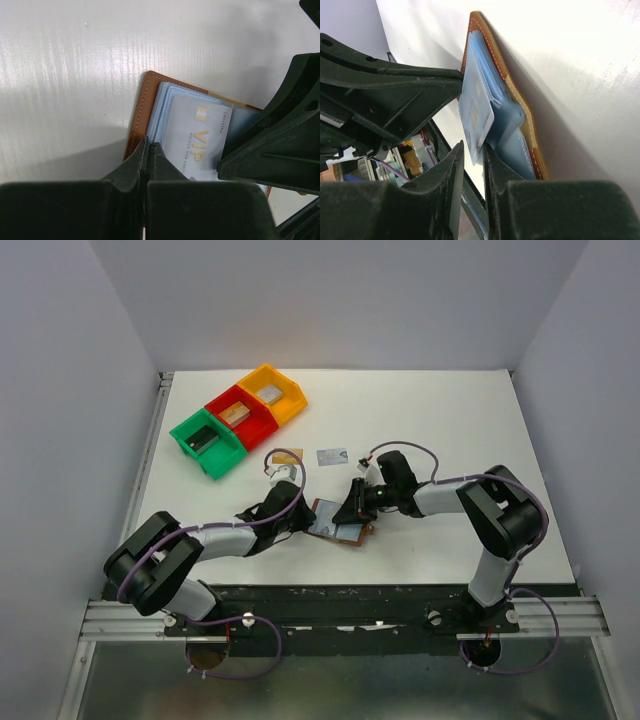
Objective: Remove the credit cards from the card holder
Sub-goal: Remove the credit card from the card holder.
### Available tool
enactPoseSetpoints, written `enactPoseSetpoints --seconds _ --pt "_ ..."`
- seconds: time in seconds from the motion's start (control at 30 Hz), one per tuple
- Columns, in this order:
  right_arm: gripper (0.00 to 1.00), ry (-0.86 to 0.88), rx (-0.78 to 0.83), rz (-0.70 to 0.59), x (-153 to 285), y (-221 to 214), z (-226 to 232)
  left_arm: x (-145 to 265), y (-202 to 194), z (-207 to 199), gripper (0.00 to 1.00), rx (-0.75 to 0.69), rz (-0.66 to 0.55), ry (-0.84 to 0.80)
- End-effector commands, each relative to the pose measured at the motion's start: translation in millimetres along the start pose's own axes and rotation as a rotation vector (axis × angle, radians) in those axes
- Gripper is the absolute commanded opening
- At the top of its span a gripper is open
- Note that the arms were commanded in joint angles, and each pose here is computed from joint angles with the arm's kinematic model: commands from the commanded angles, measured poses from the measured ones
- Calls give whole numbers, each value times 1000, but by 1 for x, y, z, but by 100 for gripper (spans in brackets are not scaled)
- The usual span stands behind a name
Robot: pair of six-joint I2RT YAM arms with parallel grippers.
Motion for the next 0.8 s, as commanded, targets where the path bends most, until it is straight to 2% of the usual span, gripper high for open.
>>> enactPoseSetpoints --seconds 0.0,0.3,0.57,0.77 --pt "29 -5 -17 9 -5 4 -3 1 -27 32 0 -40 123 108" --pt "19 7 -11 10 -3 1 -2 3 -27 34 0 -29 118 116" --pt "18 25 -12 13 -1 -4 -2 3 -29 36 0 -24 121 121" --pt "21 35 0 10 1 -4 2 3 -29 36 0 -22 120 123"
Point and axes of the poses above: each gripper's point midway between its finger pads, its own x axis back along the fingers, its own z axis along the line the jaws close on, y = z × x, the point moved 4 cm from there along x, back along the fingers, and after that the axes turned 8 degrees about x, right-handed, at the moved point
